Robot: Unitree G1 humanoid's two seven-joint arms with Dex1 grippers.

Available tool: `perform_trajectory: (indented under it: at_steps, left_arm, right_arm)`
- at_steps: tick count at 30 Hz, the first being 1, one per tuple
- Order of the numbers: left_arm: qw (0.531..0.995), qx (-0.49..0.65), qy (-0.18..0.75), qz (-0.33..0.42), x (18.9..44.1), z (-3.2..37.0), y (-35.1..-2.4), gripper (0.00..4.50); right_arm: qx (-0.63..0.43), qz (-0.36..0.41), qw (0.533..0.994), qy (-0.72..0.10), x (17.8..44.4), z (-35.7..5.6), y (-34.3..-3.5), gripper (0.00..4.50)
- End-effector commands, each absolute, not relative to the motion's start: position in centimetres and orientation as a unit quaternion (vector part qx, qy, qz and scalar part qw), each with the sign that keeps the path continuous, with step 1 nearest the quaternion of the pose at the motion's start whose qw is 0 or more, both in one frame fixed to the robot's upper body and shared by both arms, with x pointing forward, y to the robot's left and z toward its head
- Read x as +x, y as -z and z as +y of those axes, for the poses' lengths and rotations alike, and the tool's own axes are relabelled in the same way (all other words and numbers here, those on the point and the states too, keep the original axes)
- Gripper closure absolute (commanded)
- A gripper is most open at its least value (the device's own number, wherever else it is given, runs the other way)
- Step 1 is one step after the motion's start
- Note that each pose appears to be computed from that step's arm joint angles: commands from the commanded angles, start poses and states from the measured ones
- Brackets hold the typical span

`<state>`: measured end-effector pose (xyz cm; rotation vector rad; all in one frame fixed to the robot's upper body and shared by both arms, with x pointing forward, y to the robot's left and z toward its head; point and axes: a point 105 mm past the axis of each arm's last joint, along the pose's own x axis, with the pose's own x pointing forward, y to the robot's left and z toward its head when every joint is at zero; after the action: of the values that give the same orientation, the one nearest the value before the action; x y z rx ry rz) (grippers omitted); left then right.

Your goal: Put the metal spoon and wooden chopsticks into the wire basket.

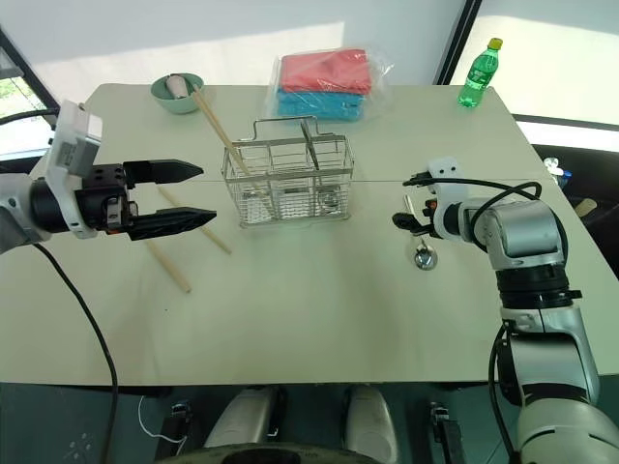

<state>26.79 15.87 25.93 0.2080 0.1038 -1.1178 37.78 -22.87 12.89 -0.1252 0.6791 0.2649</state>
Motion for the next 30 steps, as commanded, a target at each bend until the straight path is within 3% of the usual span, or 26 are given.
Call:
perform_trajectory:
  at_steps: [1, 7, 8, 10, 17, 25, 30]
  left_arm:
    - [0.838, 0.123, 0.531, 0.025, 26.3, 15.6, -27.2, 0.09]
    - [0.843, 0.124, 0.523, 0.022, 26.1, 15.8, -27.3, 0.09]
    - [0.843, 0.125, 0.523, 0.022, 26.1, 15.8, -27.3, 0.03]
    - [0.843, 0.126, 0.522, 0.021, 26.1, 15.8, -27.4, 0.00]
    - [0.846, 0.122, 0.519, 0.014, 26.2, 15.7, -27.7, 0.00]
    - [0.850, 0.120, 0.513, 0.007, 26.6, 15.6, -27.7, 0.00]
    - [0.857, 0.120, 0.502, -0.001, 27.0, 15.8, -27.9, 0.00]
  right_arm:
    - [-0.067, 0.322, 0.936, -0.120, 38.8, -23.3, -13.5, 0.00]
    - [-0.042, 0.361, 0.924, -0.115, 38.6, -23.0, -11.8, 0.00]
    - [-0.042, 0.366, 0.922, -0.115, 38.6, -22.9, -11.5, 0.26]
    - [-0.042, 0.375, 0.919, -0.117, 38.4, -22.7, -10.8, 0.83]
    - [-0.043, 0.371, 0.920, -0.114, 38.9, -22.5, -10.5, 4.48]
    - [-0.039, 0.357, 0.928, -0.100, 39.5, -23.1, -11.4, 4.48]
    - [-0.056, 0.243, 0.963, -0.097, 41.1, -23.5, -16.2, 4.48]
